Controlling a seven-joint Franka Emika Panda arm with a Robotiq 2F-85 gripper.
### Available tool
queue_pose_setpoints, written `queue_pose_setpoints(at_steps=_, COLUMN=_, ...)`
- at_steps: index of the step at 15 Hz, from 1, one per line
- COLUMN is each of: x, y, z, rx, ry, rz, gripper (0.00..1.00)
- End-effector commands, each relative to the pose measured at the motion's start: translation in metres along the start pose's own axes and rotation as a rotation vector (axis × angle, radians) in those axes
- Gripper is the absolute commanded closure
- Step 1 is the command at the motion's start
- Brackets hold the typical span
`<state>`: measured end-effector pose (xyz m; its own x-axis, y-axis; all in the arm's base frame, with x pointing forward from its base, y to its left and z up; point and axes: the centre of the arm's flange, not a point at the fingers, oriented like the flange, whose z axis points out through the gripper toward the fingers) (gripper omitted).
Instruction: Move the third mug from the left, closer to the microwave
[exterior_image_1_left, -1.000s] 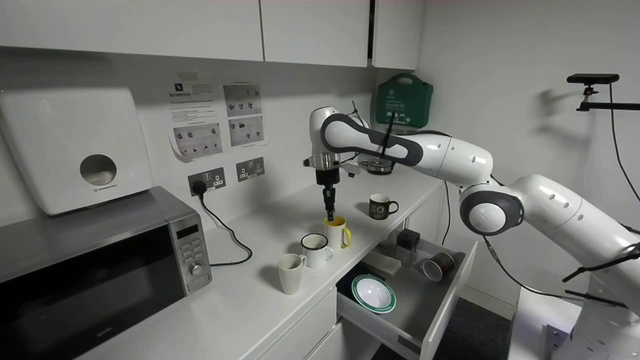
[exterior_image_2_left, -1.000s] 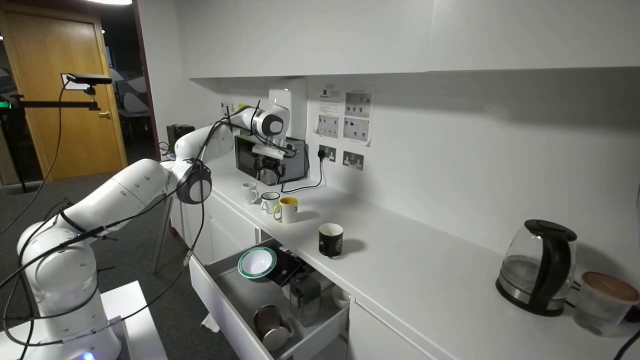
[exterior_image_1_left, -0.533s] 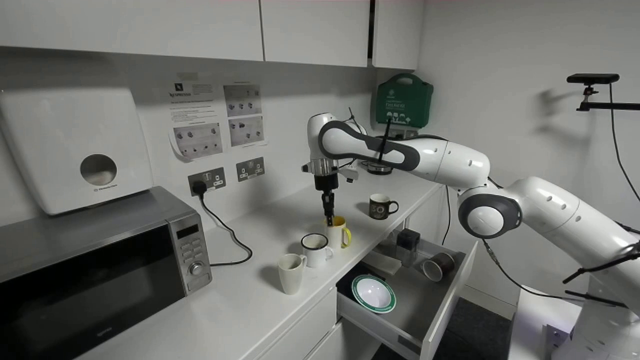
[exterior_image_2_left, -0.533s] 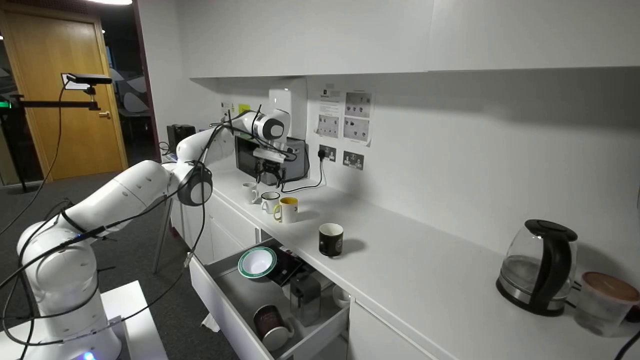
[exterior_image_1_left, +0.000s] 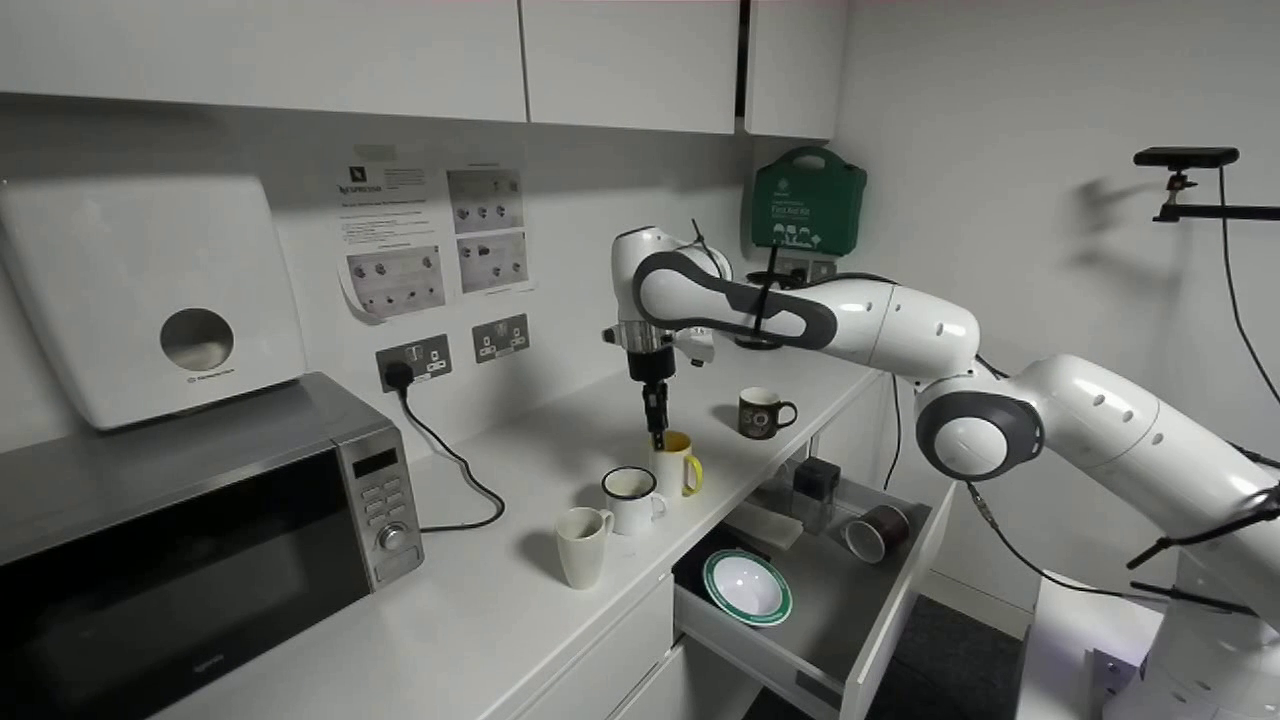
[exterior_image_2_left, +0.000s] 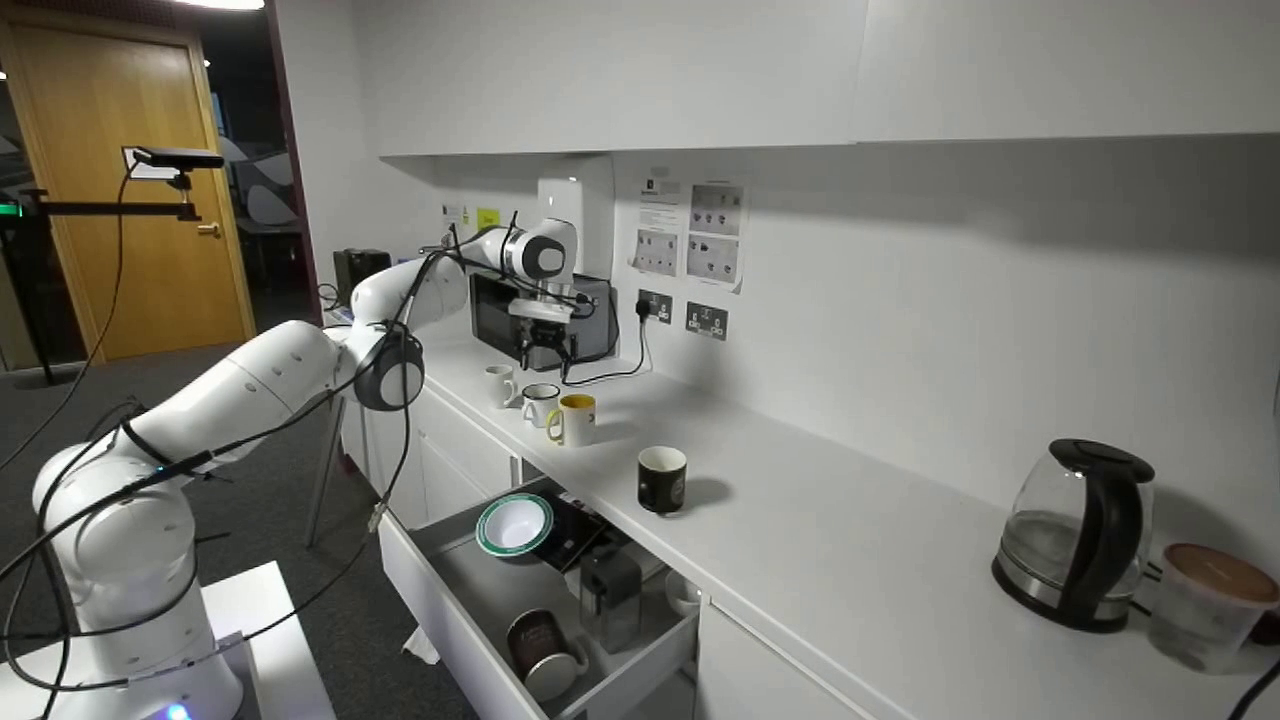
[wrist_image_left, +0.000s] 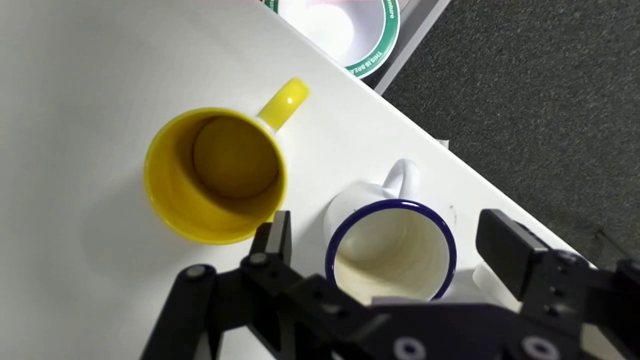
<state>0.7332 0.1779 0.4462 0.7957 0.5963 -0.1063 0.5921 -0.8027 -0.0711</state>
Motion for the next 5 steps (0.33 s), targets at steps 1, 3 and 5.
queue_pose_setpoints(at_steps=1, x=-0.0065, y=-0.0075, z=-0.0028, rx=0.007, ry=0.012, rz=-0.009, gripper=0.0)
queue_pose_setpoints(at_steps=3, x=0.0012, y=-0.003, z=0.0001, rx=0.003, ry=0.001, rz=-0.005, gripper=0.0)
queue_pose_setpoints(at_steps=5, x=0.0016, y=-0.0038, z=0.0001, rx=0.003, ry=0.001, rz=-0.006, gripper=0.0)
